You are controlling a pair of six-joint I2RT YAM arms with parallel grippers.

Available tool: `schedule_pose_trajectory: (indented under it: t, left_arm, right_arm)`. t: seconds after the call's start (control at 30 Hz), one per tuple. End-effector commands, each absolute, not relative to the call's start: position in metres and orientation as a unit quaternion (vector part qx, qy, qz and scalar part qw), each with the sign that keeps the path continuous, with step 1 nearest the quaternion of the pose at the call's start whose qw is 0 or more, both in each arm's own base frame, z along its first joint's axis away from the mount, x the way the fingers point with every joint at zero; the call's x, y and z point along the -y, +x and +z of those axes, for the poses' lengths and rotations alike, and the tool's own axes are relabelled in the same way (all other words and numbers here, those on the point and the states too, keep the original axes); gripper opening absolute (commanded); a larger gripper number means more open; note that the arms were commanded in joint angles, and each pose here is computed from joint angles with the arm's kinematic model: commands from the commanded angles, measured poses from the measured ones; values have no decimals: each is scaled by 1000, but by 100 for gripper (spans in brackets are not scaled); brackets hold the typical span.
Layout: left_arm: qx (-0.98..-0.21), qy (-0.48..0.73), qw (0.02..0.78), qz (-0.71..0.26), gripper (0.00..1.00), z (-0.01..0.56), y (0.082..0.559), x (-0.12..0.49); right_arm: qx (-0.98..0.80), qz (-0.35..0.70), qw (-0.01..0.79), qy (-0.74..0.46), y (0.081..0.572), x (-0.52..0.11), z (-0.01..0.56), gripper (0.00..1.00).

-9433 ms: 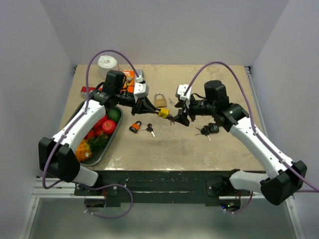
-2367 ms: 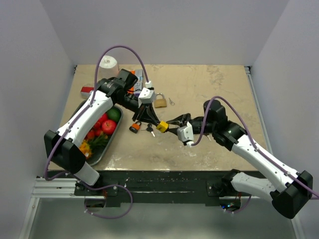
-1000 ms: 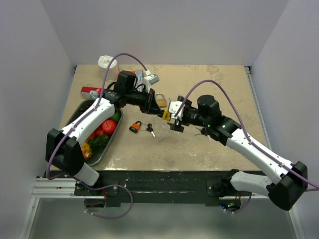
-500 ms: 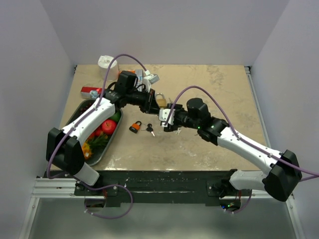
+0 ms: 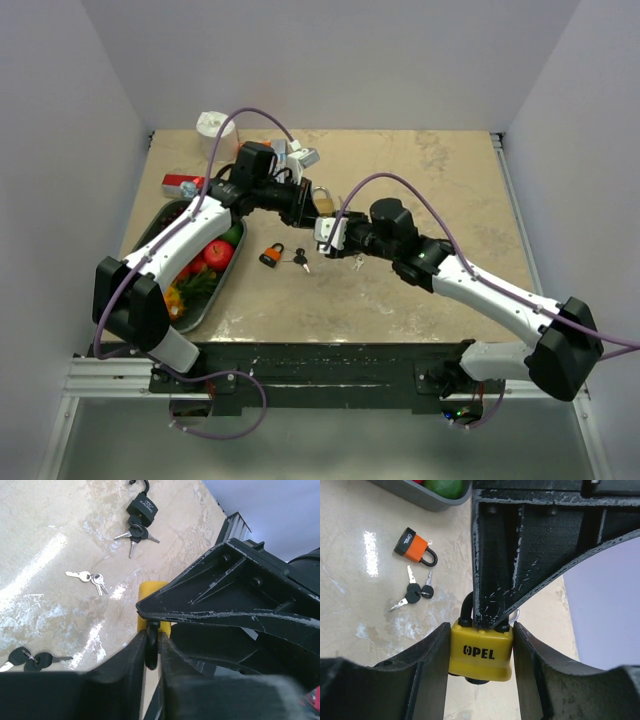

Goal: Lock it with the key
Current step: Place the lock at the center of the board.

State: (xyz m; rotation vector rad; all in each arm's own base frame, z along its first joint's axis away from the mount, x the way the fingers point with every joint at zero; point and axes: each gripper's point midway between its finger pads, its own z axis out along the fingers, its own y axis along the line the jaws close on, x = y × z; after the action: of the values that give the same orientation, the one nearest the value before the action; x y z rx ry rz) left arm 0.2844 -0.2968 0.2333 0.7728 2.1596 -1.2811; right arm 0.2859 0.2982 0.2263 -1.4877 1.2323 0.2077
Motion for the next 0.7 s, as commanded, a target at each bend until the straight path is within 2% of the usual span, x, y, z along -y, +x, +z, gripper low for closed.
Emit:
schedule_pose_trajectory:
  t: [0.0,0.03,0.07,0.13,0.2,0.23,0.33,0.43,0.67]
  left_arm:
    - [-768,296,319,-470,33,271,298,296]
    - [-771,287,332,-462,41,272,305,289]
    - [-771,279,344,-457,57,276,309,284]
    - [-775,249,382,-438,77,284,331,264]
    - [-773,223,424,-415,87,295,347,247]
    - [-774,207,446,-399,96,299,358,232]
    - [-762,178,530,-329,99,323,376,200]
    - [-759,143,577,-266,99,328,388,175]
    - [-781,89,576,-225,99,311,387,153]
  right_arm:
    - [-593,106,579,-549,301,-296,247,0]
    - [-610,109,577,-532,304,-294,248,0]
    - [-627,117,570,-518,304,-292,246,0]
    - [-661,144,563,-474,303,-293,249,0]
    - [-697,172,553,-423,302,-293,250,0]
    - [-713,169,553,-396,306,-289,250,0]
    - [-759,203,541,-300,310,-289,248,0]
    - [-819,202,506,-182,322,-283,230,0]
    - [-884,177,430,-53,334,-285,184,0]
